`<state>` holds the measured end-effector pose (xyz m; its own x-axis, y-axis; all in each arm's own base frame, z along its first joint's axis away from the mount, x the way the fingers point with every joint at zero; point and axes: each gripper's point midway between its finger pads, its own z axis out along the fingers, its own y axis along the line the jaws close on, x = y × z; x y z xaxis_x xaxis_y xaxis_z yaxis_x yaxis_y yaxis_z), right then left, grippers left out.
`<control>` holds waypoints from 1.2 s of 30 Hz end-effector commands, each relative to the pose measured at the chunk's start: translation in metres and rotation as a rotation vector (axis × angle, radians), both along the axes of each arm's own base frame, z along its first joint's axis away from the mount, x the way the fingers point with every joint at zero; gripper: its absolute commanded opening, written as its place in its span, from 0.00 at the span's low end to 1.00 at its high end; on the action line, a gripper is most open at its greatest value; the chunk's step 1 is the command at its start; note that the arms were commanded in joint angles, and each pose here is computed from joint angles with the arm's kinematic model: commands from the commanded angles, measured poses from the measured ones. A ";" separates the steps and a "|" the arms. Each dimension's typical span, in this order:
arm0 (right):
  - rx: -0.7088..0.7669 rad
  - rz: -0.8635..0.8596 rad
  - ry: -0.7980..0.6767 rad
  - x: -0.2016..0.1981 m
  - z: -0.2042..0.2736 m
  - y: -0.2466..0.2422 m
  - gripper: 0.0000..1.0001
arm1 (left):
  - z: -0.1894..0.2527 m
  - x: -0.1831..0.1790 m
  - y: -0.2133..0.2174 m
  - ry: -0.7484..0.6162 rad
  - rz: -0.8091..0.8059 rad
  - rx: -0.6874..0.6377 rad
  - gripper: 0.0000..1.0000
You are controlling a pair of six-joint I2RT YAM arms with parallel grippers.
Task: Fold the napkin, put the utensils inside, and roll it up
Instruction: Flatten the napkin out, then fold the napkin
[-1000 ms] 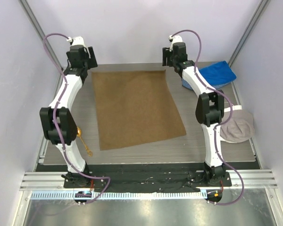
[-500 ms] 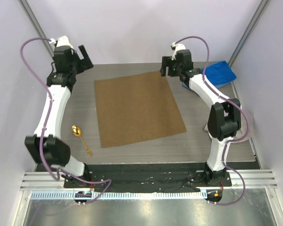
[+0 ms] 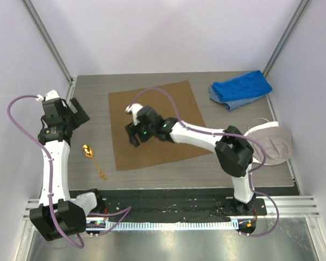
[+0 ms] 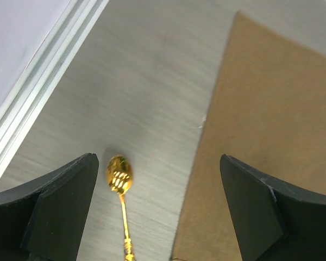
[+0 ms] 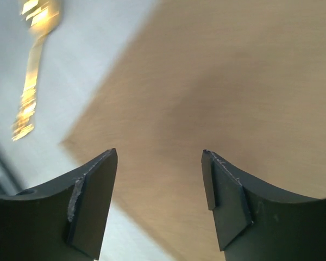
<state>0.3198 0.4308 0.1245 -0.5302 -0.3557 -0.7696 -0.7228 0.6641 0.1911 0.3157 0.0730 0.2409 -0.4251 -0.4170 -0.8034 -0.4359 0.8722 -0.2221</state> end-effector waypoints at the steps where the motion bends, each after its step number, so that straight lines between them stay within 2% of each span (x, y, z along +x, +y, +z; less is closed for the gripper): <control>1: 0.019 0.134 0.001 -0.051 0.004 0.059 0.69 | -0.005 -0.006 0.008 -0.014 0.028 0.028 1.00; 4: -0.028 0.191 -0.001 -0.081 -0.008 0.081 0.68 | -0.007 -0.007 0.007 0.003 0.022 0.019 1.00; 5: -0.058 0.202 0.005 -0.087 -0.023 0.086 0.66 | -0.007 -0.006 0.006 0.000 0.019 0.013 1.00; 11: -0.105 0.276 -0.007 -0.120 -0.041 0.107 0.60 | -0.007 -0.008 0.002 -0.012 0.007 0.000 1.00; 22: -0.174 0.305 -0.045 -0.134 -0.070 0.118 0.55 | -0.004 -0.009 -0.003 -0.032 -0.008 -0.014 1.00; 36: -0.229 0.322 -0.074 -0.133 -0.088 0.121 0.51 | -0.004 -0.011 -0.004 -0.032 -0.010 -0.015 1.00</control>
<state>0.1839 0.5432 0.0282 -0.3372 -0.6665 -0.6649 -0.9034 0.4278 0.0294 0.3018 0.0708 0.2267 -0.4396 -0.4284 -0.7895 -0.4388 0.8693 -0.2274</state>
